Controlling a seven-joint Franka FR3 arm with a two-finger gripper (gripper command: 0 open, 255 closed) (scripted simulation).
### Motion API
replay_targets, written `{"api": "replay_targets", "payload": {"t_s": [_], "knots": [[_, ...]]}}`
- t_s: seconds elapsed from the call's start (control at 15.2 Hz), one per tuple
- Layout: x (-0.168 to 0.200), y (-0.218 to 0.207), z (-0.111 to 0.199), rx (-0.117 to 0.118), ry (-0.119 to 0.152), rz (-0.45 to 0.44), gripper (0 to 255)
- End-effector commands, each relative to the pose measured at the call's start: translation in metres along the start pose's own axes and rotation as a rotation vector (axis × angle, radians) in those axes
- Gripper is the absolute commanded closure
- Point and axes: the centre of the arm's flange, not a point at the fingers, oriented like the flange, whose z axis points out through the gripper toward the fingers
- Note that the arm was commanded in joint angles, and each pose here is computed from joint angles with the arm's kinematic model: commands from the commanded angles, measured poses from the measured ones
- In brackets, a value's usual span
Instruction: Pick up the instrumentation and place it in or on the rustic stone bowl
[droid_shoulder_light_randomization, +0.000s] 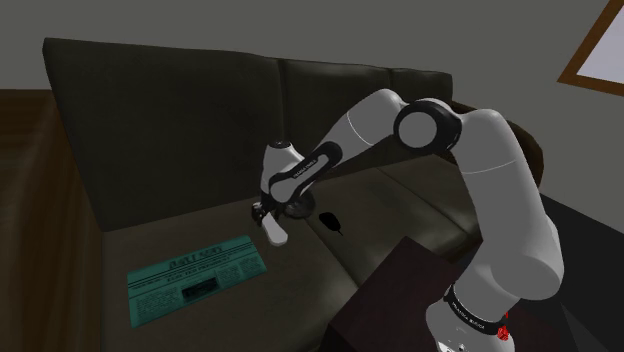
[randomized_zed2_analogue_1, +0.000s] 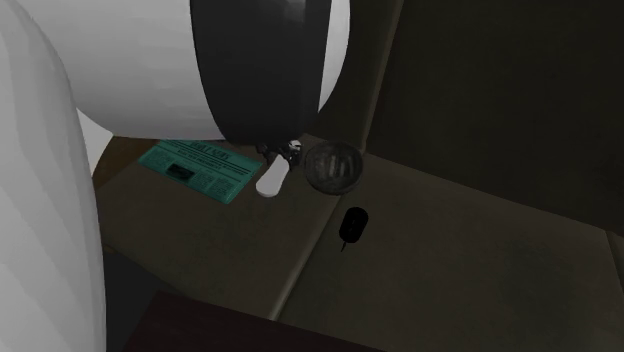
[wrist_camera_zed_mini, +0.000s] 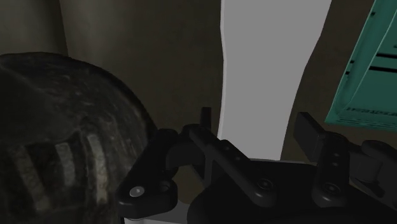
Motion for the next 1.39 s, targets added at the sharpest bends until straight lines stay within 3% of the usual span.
{"api": "replay_targets", "payload": {"t_s": [0.0, 1.32], "knots": [[0.0, 0.001, -0.011, 0.0, 0.0, 0.0, 255], [0.006, 0.0, -0.117, 0.0, 0.0, 0.0, 255]]}}
